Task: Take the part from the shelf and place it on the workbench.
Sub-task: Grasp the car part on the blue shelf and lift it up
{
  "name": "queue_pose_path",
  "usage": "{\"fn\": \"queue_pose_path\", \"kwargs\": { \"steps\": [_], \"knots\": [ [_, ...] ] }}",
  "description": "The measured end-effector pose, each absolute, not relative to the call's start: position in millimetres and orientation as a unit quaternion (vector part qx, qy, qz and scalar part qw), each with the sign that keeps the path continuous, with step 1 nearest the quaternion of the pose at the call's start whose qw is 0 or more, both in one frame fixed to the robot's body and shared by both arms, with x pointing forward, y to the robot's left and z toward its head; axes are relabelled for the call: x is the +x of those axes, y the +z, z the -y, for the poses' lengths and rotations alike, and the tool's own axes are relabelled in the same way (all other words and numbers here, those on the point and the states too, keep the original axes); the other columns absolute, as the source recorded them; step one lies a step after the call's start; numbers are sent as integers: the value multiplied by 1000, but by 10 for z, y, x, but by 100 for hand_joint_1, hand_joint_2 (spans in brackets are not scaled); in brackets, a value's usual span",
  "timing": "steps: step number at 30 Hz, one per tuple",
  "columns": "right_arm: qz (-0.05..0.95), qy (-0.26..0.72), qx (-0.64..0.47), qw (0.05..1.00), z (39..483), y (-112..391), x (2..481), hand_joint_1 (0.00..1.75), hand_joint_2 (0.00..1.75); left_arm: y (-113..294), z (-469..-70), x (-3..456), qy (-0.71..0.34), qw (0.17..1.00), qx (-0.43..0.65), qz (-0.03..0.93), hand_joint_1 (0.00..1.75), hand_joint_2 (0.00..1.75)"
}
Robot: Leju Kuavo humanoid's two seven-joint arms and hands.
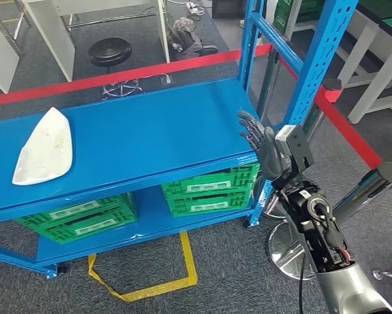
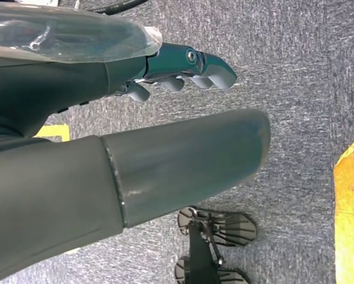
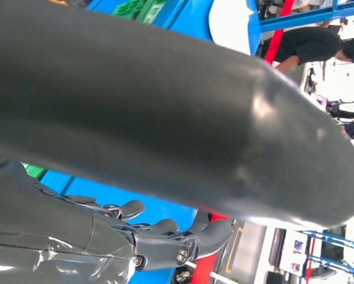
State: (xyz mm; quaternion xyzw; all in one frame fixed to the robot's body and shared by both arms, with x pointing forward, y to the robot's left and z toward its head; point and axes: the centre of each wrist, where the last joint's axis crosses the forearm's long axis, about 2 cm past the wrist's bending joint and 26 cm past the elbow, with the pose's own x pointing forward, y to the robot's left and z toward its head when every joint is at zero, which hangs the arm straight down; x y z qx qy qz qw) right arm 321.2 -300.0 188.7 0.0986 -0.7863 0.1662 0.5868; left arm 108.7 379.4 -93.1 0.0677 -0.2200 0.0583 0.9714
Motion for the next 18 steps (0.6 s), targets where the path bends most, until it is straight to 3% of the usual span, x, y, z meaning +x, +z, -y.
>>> {"fn": "queue_pose_path", "kwargs": {
  "steps": [18],
  "knots": [
    [785, 163, 95, 590, 3028, 1893, 3184, 0, 0, -928, -3771, 1114, 57, 972, 65, 220, 0, 0]
  ]
}}
